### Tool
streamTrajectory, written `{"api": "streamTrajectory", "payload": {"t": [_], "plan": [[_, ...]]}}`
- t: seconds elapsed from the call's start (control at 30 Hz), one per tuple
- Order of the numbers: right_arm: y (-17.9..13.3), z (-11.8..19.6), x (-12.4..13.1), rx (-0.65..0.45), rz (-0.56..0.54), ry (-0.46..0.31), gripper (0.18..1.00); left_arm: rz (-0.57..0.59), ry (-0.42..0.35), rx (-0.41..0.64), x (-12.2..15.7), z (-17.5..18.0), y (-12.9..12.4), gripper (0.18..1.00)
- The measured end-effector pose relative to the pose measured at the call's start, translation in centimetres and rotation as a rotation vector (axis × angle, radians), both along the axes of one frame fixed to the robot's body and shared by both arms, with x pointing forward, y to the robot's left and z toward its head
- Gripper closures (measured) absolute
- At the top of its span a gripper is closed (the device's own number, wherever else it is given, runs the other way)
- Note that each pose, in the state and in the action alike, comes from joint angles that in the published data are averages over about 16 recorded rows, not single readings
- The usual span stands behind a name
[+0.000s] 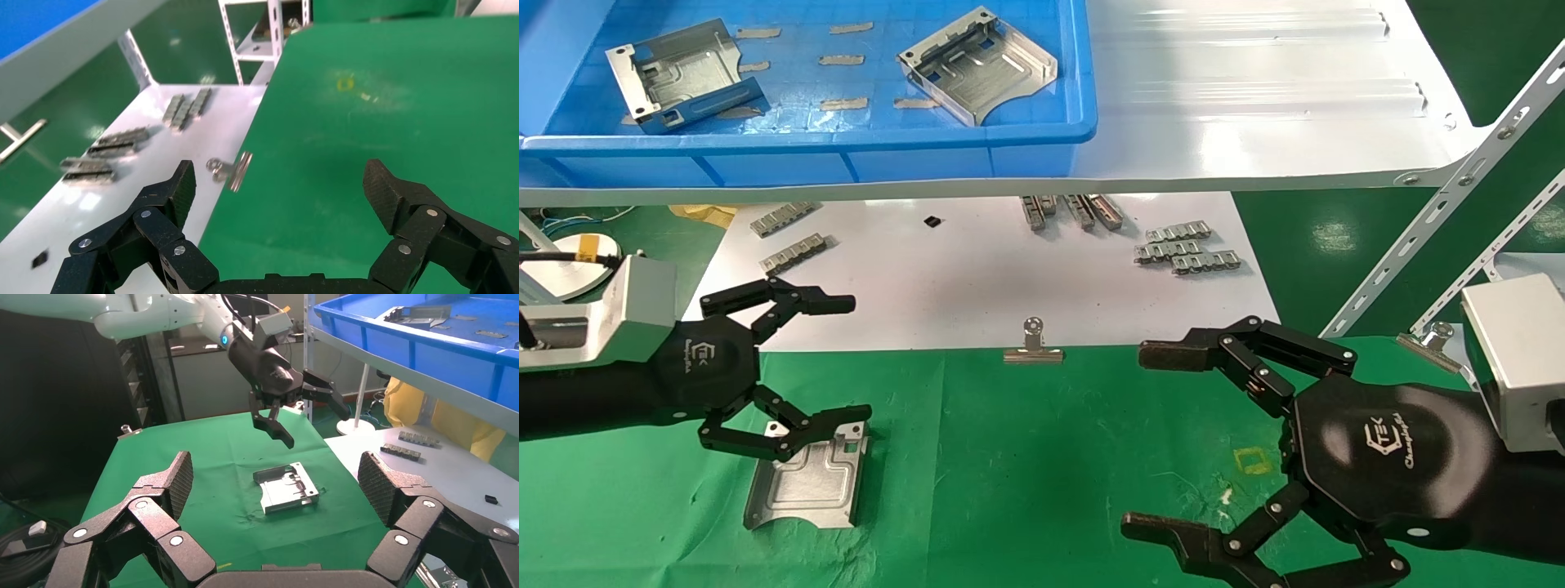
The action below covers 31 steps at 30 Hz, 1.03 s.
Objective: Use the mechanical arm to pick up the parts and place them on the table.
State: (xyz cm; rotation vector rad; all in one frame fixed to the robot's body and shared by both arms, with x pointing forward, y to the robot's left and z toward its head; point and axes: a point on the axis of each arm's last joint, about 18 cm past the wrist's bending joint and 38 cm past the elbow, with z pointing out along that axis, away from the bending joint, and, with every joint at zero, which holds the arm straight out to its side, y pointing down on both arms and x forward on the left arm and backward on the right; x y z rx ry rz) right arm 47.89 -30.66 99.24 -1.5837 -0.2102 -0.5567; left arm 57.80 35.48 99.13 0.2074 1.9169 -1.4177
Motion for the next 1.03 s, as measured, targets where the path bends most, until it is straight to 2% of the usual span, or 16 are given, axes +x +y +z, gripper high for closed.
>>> {"api": "streamTrajectory", "payload": {"t": [0.6, 1.03], "plan": [[0.0, 0.0, 0.0, 0.000, 0.000, 0.000, 0.179, -0.122, 0.061, -0.108, -4.1, 0.1, -2.8, 0.183], [0.0, 0.0, 0.0, 0.000, 0.000, 0.000, 0.179, -0.186, 0.100, -0.147, -7.0, 0.1, -4.2, 0.183]]}}
